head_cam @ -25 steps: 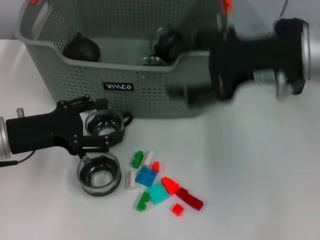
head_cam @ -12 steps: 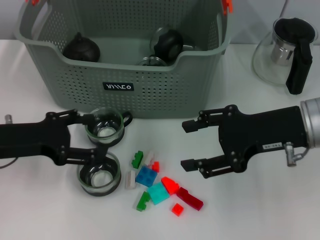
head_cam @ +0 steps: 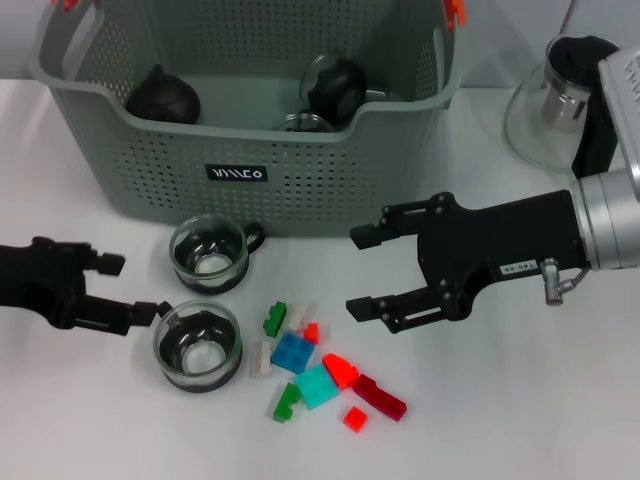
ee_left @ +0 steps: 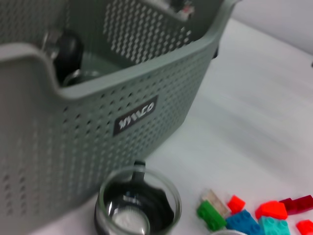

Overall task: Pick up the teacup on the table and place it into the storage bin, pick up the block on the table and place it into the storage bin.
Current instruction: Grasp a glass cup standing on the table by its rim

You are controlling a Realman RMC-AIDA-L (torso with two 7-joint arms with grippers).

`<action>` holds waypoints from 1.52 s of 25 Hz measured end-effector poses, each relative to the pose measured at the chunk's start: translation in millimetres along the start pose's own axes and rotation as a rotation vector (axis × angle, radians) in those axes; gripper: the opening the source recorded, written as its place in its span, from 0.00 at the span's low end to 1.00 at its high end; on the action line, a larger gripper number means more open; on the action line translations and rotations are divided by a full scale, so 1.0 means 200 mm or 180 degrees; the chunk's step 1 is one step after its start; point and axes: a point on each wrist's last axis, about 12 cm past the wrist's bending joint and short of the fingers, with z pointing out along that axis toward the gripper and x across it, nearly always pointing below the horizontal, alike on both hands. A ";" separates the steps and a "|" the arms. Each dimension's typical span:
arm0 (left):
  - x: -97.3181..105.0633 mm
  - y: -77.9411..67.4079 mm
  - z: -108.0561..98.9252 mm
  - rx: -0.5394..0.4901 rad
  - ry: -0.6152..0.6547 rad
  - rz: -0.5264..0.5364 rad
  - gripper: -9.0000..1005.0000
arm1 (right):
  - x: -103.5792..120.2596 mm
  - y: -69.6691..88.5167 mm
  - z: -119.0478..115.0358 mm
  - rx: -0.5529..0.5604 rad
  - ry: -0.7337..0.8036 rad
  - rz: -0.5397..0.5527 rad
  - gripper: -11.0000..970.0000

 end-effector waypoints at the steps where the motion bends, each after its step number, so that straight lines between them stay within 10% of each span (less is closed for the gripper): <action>1: -0.01 0.00 0.00 0.0001 0.0057 -0.0089 0.89 | -0.01 0.00 0.00 -0.0003 0.0010 -0.0011 0.83; 16: -0.15 -0.04 0.03 0.0003 0.0735 -0.1717 0.88 | -0.06 -0.06 0.04 -0.0031 0.0225 -0.0097 0.83; 38: -0.20 -0.02 0.29 -0.0159 0.1258 -0.1892 0.88 | -0.07 -0.08 0.04 -0.0009 0.0290 -0.0126 0.83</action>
